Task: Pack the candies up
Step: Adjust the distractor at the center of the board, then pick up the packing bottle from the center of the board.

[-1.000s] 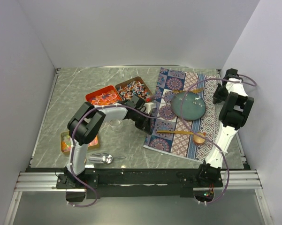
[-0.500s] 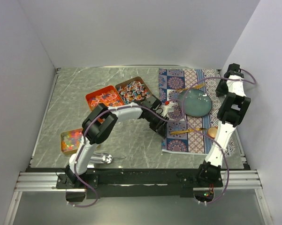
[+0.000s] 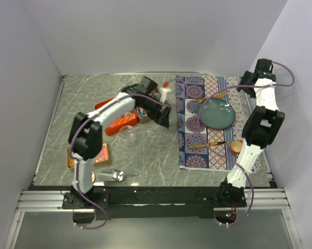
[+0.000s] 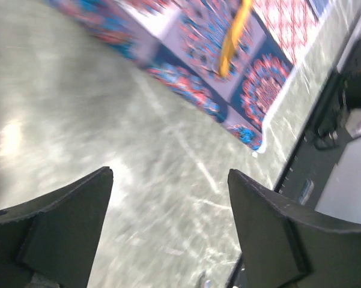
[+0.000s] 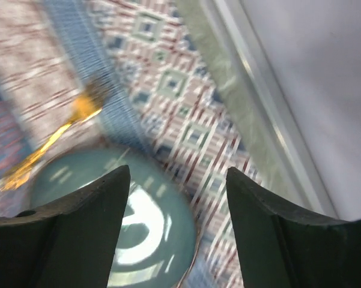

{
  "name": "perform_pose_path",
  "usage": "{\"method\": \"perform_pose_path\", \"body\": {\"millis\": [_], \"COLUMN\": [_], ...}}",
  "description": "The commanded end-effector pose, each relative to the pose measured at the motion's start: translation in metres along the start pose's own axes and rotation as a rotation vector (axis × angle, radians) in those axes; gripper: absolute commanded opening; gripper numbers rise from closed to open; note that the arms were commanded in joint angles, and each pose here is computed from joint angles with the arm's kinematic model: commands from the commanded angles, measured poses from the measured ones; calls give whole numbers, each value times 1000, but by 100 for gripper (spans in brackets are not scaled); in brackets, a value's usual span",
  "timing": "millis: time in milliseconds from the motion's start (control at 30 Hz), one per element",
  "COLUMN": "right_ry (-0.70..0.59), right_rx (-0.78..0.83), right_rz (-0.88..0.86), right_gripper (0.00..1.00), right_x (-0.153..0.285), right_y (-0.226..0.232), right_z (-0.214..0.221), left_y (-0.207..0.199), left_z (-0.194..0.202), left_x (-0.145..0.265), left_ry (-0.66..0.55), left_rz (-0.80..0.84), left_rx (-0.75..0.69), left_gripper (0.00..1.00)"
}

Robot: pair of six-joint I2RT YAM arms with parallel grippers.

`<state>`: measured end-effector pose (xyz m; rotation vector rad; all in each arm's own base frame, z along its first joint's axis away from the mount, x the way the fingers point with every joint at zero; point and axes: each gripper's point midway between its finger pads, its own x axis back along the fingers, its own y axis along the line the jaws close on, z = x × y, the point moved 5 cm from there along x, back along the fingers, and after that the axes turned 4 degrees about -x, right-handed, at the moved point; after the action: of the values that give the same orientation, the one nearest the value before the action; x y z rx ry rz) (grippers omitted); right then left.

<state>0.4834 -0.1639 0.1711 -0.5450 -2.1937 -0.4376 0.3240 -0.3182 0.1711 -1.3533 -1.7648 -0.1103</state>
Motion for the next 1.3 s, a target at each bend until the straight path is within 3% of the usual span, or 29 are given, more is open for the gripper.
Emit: {"method": "perform_pose_path", "body": {"millis": [0, 167, 267, 300, 400, 533, 600, 700, 833, 900, 1067, 1100, 1267], "right_ry": [-134, -48, -24, -118, -213, -196, -159, -155, -97, -92, -124, -80, -112], "right_rx": [60, 283, 571, 714, 982, 1109, 1148, 1194, 1419, 1632, 1910, 2000, 2099], "right_rz": [-116, -367, -678, -781, -964, -1122, -1207, -1289, -1446, -1499, -1578, -1579, -1578], "right_gripper": [73, 74, 79, 79, 79, 78, 76, 72, 75, 75, 76, 76, 75], "right_x": [90, 117, 139, 156, 179, 203, 217, 225, 243, 248, 248, 238, 233], "right_y": [42, 103, 147, 159, 190, 232, 258, 287, 318, 325, 337, 333, 350], "right_z": [-9, 38, 81, 83, 128, 180, 204, 227, 277, 302, 343, 354, 378], "left_y": [17, 78, 97, 94, 103, 128, 129, 141, 149, 150, 149, 149, 144], "left_z": [-32, -22, -14, -6, 24, 73, 97, 131, 153, 149, 143, 142, 142], "left_x": [74, 116, 154, 157, 191, 233, 239, 268, 300, 306, 316, 316, 319], "left_ry": [-151, -92, -114, -123, -129, -88, -62, -110, -206, -230, -321, -337, -374], "left_rz": [-184, -453, -493, -414, -437, -585, -582, -668, -759, -779, -805, -799, -783], "left_rx": [-3, 35, 52, 26, 18, 137, 236, 393, 511, 514, 513, 530, 571], "left_gripper": [92, 91, 89, 88, 87, 88, 87, 86, 87, 86, 87, 87, 86]}}
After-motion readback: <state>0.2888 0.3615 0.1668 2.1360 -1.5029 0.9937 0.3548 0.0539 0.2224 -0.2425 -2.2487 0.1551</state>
